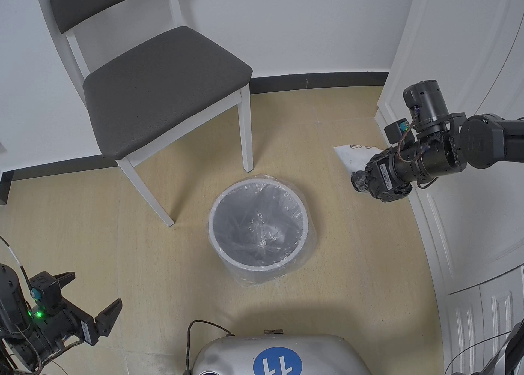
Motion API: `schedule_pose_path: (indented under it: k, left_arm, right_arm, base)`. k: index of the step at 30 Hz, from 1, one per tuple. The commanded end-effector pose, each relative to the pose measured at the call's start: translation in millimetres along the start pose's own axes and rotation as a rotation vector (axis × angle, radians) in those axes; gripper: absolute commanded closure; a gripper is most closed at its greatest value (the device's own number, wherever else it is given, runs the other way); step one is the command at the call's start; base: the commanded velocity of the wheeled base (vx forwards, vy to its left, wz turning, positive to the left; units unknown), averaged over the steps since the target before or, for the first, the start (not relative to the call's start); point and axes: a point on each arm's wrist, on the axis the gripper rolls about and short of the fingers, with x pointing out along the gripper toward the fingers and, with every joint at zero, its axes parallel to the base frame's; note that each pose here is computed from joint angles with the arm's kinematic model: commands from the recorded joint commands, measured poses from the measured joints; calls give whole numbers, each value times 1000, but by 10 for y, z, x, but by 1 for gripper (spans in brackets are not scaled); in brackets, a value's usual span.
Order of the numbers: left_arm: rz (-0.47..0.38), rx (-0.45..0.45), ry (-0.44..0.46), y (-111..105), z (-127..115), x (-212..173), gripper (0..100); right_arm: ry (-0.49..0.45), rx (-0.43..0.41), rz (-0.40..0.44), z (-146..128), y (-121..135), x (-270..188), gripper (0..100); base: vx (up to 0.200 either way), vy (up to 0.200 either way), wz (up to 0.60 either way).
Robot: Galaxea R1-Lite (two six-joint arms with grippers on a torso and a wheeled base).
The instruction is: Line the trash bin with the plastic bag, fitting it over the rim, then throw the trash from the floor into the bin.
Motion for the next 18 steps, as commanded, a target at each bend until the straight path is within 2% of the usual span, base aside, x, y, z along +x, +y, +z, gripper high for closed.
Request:
schedule_pose_path:
  k: [1,6,10,18]
  left_arm:
    - [4,0,-3,6,-3,-5,0]
    - [5,-3,-28,16,13,-38,0]
    - [8,23,-42,27,2,-70,0]
    - [23,35,-69,56,-7,-130,0]
  right_arm:
    - [-84,-106,52,166,224,-205,100]
    - [-116,-159,105,266,474,-218,100]
    - [-135,-202,166,340,790,-141,100]
    - [-124,-261,241,377,1281,175,100]
  base:
    - [0,0,0]
    - [0,0,0]
    - [0,0,0]
    - [0,0,0]
